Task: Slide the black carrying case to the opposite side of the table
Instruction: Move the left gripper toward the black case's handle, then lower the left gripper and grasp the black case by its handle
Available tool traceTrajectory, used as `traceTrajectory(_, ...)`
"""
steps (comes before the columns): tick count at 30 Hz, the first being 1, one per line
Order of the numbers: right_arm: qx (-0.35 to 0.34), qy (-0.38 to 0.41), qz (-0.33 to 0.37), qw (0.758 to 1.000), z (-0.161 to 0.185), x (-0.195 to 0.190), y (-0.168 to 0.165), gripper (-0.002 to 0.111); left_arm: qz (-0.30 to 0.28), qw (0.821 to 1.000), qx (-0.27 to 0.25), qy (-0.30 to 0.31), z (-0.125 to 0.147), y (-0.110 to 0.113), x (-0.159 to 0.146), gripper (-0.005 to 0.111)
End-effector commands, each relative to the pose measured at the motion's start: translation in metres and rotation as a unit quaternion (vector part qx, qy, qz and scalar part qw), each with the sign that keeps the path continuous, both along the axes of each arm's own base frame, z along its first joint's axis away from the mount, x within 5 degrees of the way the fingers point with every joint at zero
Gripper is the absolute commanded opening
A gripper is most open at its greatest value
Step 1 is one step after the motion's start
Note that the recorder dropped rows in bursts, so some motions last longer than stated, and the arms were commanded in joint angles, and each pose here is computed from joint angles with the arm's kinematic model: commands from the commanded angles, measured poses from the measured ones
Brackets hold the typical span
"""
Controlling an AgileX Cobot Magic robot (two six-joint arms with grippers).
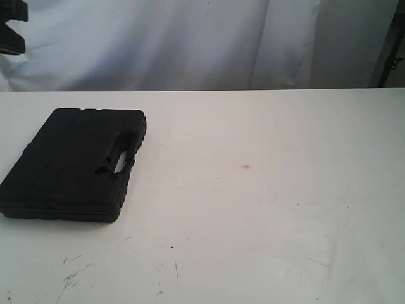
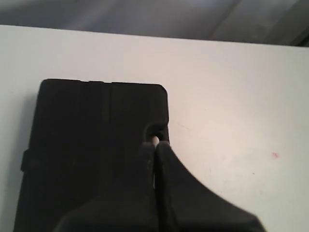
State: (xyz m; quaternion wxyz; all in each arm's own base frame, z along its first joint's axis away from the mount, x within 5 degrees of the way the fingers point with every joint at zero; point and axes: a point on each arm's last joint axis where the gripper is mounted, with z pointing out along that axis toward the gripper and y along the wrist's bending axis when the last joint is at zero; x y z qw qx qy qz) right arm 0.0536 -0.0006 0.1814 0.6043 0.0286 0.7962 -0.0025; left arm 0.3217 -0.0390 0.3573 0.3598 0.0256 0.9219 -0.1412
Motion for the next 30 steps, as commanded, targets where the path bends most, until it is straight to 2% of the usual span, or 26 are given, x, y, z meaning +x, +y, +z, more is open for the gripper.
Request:
traceTrajectory(1,-0.002,-0.008,-0.004,1.000,0.001,0.000,-0.001,0.000,-0.032,0.999,0.004,0.041,-0.011,-0.021,0.022,0.000)
traceTrajectory(8,-0.002,-0.008,-0.004,1.000,0.001,0.000,-0.001,0.000,-0.027,0.994,0.036,0.095,-0.041,-0.049,0.049,0.000)
traceTrajectory(15,-0.002,-0.008,-0.004,1.000,0.001,0.000,-0.001,0.000,-0.028,0.987,0.034,0.153,-0.078,-0.071,0.064,0.001)
traceTrajectory(19,-0.002,-0.008,-0.004,1.000,0.001,0.000,-0.001,0.000,-0.035,0.983,0.035,0.178,-0.097,-0.085,0.069,0.011)
traceTrajectory(24,-0.002,-0.008,-0.004,1.000,0.001,0.000,-0.001,0.000,-0.033,0.977,0.025,0.208,-0.113,-0.092,0.076,0.033)
traceTrajectory(30,-0.002,-0.008,-0.004,1.000,0.001,0.000,-0.001,0.000,-0.049,0.975,0.017,0.216,-0.126,-0.097,0.083,0.056)
